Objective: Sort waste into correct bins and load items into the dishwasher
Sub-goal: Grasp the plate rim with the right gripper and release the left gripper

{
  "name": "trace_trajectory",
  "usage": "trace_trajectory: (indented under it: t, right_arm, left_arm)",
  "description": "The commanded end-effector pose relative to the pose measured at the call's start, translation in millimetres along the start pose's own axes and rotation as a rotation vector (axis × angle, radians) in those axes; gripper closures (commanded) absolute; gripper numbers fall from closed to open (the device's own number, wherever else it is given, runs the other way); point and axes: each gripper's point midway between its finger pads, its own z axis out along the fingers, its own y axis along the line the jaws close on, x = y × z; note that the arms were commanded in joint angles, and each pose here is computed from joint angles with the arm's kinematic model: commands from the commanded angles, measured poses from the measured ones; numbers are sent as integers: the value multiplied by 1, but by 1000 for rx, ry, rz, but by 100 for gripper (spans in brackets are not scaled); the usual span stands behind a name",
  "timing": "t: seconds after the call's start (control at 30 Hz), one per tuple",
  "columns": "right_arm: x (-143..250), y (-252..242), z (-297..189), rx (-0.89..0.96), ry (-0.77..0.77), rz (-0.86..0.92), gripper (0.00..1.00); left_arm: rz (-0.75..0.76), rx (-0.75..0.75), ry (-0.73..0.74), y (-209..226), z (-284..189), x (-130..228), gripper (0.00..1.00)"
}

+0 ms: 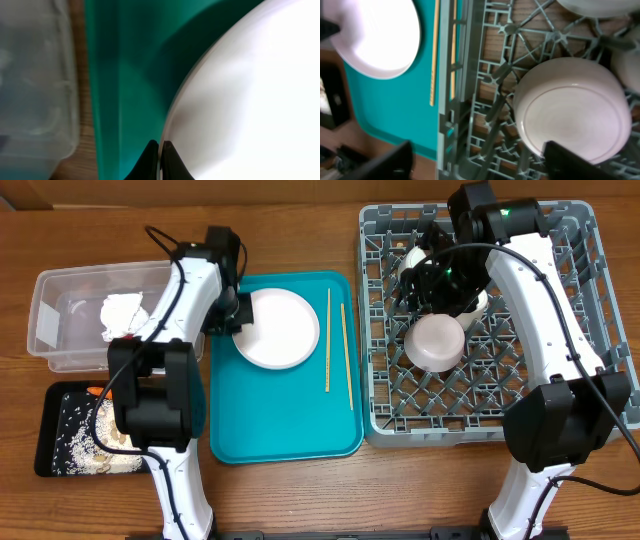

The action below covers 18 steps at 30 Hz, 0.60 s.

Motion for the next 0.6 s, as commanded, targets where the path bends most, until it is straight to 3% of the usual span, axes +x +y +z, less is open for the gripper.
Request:
trace_trajectory:
  t: [0.0, 0.23, 0.57]
  right_arm:
    - [-1, 10, -10, -50, -31, -11, 0]
    - [-1, 15, -10, -80, -32, -12, 0]
    - [-2, 17, -11, -91, -35, -11, 1]
  left_arm:
    - [-11, 9, -116, 3, -47, -18, 96]
    - [-8, 52, -189, 2, -98, -10, 96]
    - [25, 275, -232, -25, -161, 20, 96]
